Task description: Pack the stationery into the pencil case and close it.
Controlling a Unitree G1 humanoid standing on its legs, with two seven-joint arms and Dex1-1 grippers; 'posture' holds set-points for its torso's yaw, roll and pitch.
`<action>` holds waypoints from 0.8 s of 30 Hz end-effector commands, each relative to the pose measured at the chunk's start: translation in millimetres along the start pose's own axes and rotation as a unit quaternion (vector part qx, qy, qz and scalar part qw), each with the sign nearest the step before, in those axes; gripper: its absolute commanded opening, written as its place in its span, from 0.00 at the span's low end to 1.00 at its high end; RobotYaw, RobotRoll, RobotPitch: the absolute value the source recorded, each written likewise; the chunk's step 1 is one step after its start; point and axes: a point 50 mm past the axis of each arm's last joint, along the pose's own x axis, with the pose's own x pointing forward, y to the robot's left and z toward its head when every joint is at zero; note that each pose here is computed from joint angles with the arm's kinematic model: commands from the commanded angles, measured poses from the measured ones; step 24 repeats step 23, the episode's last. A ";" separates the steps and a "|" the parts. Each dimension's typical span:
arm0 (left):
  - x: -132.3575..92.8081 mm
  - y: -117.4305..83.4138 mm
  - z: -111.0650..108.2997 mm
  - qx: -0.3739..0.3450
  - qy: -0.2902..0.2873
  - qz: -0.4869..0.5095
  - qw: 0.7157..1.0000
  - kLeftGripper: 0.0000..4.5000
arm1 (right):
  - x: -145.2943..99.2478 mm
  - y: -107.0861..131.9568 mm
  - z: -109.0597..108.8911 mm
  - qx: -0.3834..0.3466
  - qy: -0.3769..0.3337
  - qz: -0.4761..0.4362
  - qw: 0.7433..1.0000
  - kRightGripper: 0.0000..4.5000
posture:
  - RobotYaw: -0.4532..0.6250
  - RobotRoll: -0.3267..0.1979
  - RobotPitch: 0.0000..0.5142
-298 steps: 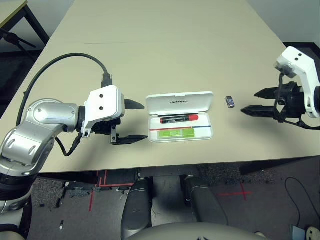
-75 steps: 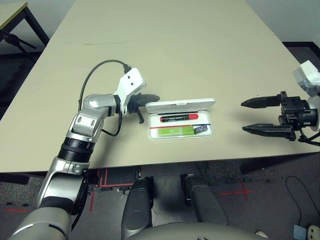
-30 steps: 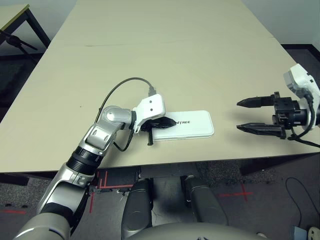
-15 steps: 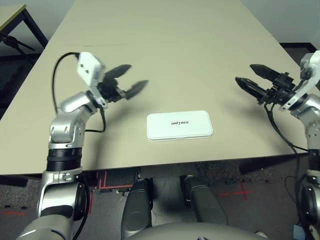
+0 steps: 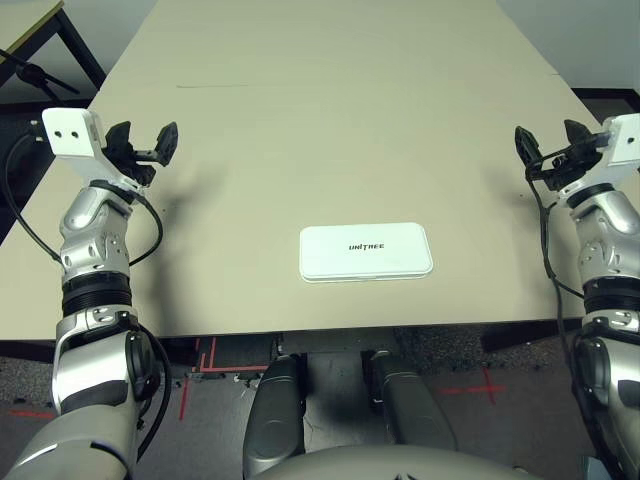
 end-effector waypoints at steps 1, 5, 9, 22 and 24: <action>-1.3 7.5 -1.4 0.016 0.000 0.017 1.000 1.00 | -1.7 -9.4 -2.1 -0.001 0.001 -0.025 1.000 1.00 | 0.36 0.62 0.30; -1.3 10.3 -2.6 0.023 -0.003 0.032 0.999 1.00 | -0.5 -9.9 -4.6 0.002 0.004 -0.031 1.000 1.00 | 0.36 0.62 0.31; -1.8 13.2 -1.5 0.025 -0.009 0.044 0.999 1.00 | 0.7 -9.2 -5.1 0.003 0.003 -0.028 1.000 1.00 | 0.36 0.62 0.33; -7.2 6.7 -5.4 0.038 -0.008 0.030 0.999 1.00 | -3.5 -4.2 -10.6 0.001 0.009 -0.008 1.000 1.00 | 0.36 0.62 0.42; -7.0 6.2 -5.3 0.038 -0.008 0.029 0.999 1.00 | -3.4 -3.6 -10.5 0.001 0.009 -0.007 1.000 1.00 | 0.36 0.62 0.42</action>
